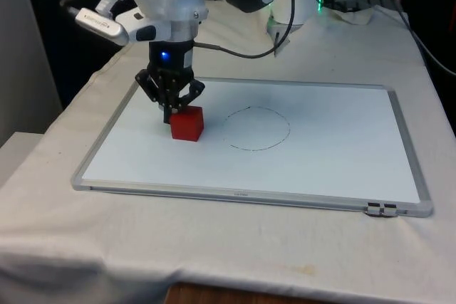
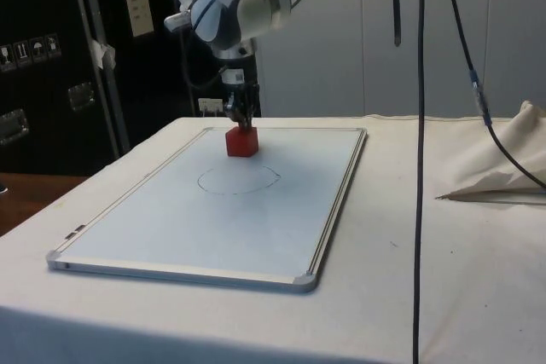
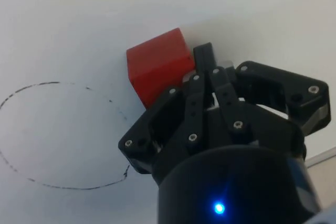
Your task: Push the cube into the marked area.
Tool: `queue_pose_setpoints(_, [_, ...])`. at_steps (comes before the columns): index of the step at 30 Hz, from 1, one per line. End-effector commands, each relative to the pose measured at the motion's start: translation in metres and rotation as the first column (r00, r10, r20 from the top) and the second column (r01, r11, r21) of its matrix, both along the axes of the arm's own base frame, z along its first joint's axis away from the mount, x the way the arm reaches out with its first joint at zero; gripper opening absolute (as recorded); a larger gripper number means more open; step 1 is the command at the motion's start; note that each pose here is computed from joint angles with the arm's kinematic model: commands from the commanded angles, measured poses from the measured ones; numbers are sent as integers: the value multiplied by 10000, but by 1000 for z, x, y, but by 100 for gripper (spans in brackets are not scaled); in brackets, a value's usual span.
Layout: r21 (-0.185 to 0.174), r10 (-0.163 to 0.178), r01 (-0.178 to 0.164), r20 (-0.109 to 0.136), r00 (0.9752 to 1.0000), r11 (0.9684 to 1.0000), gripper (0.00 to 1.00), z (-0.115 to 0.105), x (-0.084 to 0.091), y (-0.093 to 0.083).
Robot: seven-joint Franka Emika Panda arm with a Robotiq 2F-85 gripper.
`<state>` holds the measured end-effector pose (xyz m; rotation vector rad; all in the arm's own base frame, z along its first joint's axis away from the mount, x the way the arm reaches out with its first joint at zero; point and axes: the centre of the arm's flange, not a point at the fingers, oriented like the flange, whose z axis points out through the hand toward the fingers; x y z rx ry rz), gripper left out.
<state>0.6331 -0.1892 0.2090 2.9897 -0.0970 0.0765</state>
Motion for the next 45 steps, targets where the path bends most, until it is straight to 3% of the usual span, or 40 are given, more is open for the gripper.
queue_pose_setpoints(1, [0,0,0,0,10000,10000,0,0,0,0])
queue_pose_setpoints(3, [317,76,-76,12,10000,9995,0,-1,6,9])
queue_pose_setpoints(8, [521,190,-192,46,9998,9985,0,0,10,19])
queue_pose_setpoints(9, [375,150,-150,12,9999,9992,0,1,9,17])
queue_pose_setpoints(10, [552,217,-218,37,9998,9982,0,0,10,21])
queue_pose_setpoints(18, [798,597,-595,0,9982,9950,0,-1,11,28])
queue_pose_setpoints(19, [632,510,-509,-7,9987,9967,0,2,11,24])
queue_pose_setpoints(20, [819,650,-647,-6,9979,9945,0,-1,11,28])
queue_pose_setpoints(27, [1010,1090,-1086,18,9940,9889,0,-2,11,29])
queue_pose_setpoints(28, [829,1008,-1005,8,9949,9915,0,1,10,25])
queue_pose_setpoints(29, [1041,1131,-1127,16,9936,9882,0,-3,10,29])
queue_pose_setpoints(31, [1135,1300,-1294,26,9915,9851,0,-3,11,29])
queue_pose_setpoints(36, [1283,1579,-1565,-6,9875,9793,0,-1,12,31])
queue_pose_setpoints(37, [1151,1530,-1516,-28,9882,9817,0,1,11,28])
queue_pose_setpoints(38, [1325,1620,-1601,-41,9868,9782,0,-1,13,31])
queue_pose_setpoints(40, [1410,1740,-1707,-108,9847,9752,0,0,14,32])
queue_pose_setpoints(45, [1615,1871,-1803,-280,9819,9703,0,0,13,38])
